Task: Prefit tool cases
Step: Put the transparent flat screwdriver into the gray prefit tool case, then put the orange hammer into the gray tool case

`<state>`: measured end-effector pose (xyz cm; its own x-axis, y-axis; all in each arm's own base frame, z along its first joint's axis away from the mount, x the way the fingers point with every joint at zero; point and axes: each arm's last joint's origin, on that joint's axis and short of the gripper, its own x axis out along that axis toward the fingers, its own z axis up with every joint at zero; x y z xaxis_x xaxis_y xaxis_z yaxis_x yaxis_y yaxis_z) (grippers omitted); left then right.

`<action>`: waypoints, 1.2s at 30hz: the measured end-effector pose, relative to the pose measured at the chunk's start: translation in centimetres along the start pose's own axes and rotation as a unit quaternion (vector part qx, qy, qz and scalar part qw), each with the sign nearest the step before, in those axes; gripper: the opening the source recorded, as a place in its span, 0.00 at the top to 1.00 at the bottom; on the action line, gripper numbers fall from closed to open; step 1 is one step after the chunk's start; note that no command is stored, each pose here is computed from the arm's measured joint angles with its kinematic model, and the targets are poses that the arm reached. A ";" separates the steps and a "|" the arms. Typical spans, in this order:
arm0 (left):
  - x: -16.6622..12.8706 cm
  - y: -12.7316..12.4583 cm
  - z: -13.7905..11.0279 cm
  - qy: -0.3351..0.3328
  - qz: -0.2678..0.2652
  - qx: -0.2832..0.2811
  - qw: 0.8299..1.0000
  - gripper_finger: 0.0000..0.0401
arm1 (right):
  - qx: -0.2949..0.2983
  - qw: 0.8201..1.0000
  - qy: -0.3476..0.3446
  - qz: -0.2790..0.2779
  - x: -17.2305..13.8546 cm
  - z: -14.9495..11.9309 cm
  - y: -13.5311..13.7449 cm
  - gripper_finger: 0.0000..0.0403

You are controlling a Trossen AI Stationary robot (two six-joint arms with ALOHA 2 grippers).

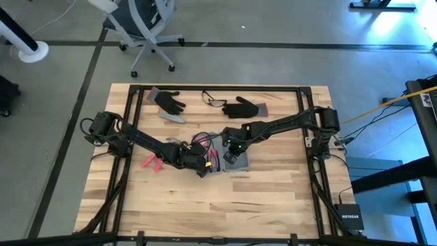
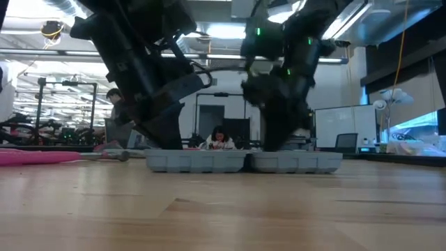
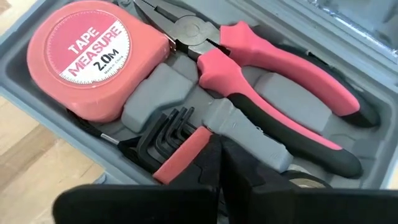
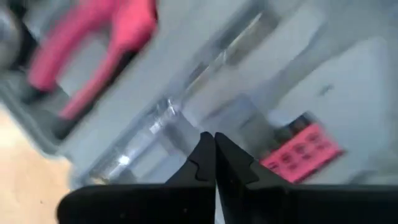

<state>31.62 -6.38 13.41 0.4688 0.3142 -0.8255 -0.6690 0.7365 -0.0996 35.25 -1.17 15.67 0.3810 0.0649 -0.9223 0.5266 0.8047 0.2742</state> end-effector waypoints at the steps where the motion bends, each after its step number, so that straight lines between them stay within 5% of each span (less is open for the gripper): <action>1: 0.0 0.0 0.0 0.000 0.000 0.000 1.000 1.00 | -0.001 1.000 -0.021 0.003 -0.8 0.5 0.3 1.00; 13: -0.5 0.0 0.2 0.006 -0.006 0.004 1.000 1.00 | 0.000 0.998 -0.066 0.007 -2.8 1.6 0.9 1.00; 21: -5.4 1.0 1.7 0.016 -0.048 0.016 0.999 0.98 | 0.000 0.990 -0.136 -0.018 -7.6 3.0 -1.4 1.00; 27: -9.1 3.3 2.4 0.046 -0.058 0.003 0.997 0.84 | 0.009 0.985 -0.172 -0.021 -9.9 3.9 -3.2 1.00; 31: -10.9 4.9 1.9 0.083 -0.030 0.006 0.996 0.72 | -0.007 0.985 -0.173 -0.023 -10.1 3.8 -3.2 1.00; 36: -11.0 7.0 0.9 0.145 0.067 -0.026 0.987 0.62 | -0.021 0.986 -0.162 -0.028 -9.9 3.4 -2.8 1.00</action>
<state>22.29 -4.15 22.30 0.1948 0.2166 -0.9566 -0.7459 0.6661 -0.0011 32.59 -6.10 25.00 0.5787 -0.1664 -0.7984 0.5239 0.8261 0.2076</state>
